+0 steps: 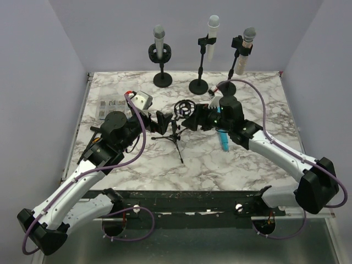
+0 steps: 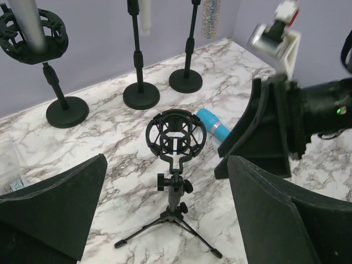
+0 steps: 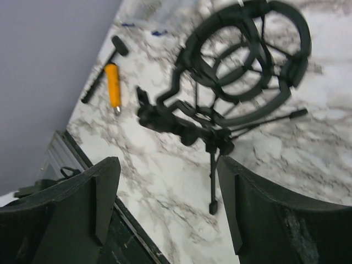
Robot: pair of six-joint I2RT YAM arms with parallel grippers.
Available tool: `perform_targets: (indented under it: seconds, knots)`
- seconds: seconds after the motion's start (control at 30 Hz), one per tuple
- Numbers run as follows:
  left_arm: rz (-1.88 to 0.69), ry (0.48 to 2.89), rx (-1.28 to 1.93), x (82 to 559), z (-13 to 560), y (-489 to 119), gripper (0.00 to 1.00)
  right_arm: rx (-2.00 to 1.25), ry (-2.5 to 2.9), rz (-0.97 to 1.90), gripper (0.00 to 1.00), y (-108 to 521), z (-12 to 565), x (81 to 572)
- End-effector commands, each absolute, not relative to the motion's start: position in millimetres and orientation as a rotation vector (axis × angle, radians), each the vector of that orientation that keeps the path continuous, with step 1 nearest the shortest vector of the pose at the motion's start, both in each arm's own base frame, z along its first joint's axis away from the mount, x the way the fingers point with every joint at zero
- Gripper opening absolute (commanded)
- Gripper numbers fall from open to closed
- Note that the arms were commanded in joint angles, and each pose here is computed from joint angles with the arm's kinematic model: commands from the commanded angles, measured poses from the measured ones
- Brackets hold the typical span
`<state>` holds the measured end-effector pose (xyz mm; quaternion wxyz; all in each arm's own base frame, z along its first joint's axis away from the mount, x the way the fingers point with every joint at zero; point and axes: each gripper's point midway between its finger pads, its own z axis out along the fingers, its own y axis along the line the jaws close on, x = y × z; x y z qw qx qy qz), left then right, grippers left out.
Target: Remove the microphone from the stand
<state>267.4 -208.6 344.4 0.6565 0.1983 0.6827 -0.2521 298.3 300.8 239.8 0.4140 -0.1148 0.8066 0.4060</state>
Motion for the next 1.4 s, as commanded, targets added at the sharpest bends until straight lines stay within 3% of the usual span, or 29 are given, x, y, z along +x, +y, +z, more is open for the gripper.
perform_targets:
  seconds: [0.0,0.27,0.6,0.77,1.17,1.37]
  knots:
    - [-0.601,1.507,0.443,263.4,359.0,-208.7,0.94,-0.283,2.156,0.965,0.79,297.8,176.6,288.6]
    - [-0.603,1.509,0.442,263.7,358.6,-208.9,0.94,-0.279,2.221,0.802,0.74,308.6,106.3,266.3]
    - [-0.605,1.519,0.442,264.8,356.0,-209.8,0.94,-0.375,2.171,0.468,0.55,326.1,61.2,259.3]
    - [-0.605,1.513,0.438,264.4,358.3,-208.5,0.94,-0.414,2.139,0.363,0.46,324.0,49.1,263.7]
    - [-0.61,1.507,0.436,263.6,360.2,-207.7,0.94,-0.466,2.083,0.332,0.14,353.9,39.4,279.0]
    - [-0.607,1.502,0.43,262.5,362.8,-205.2,0.94,-0.448,2.039,0.259,0.09,376.1,48.0,307.4]
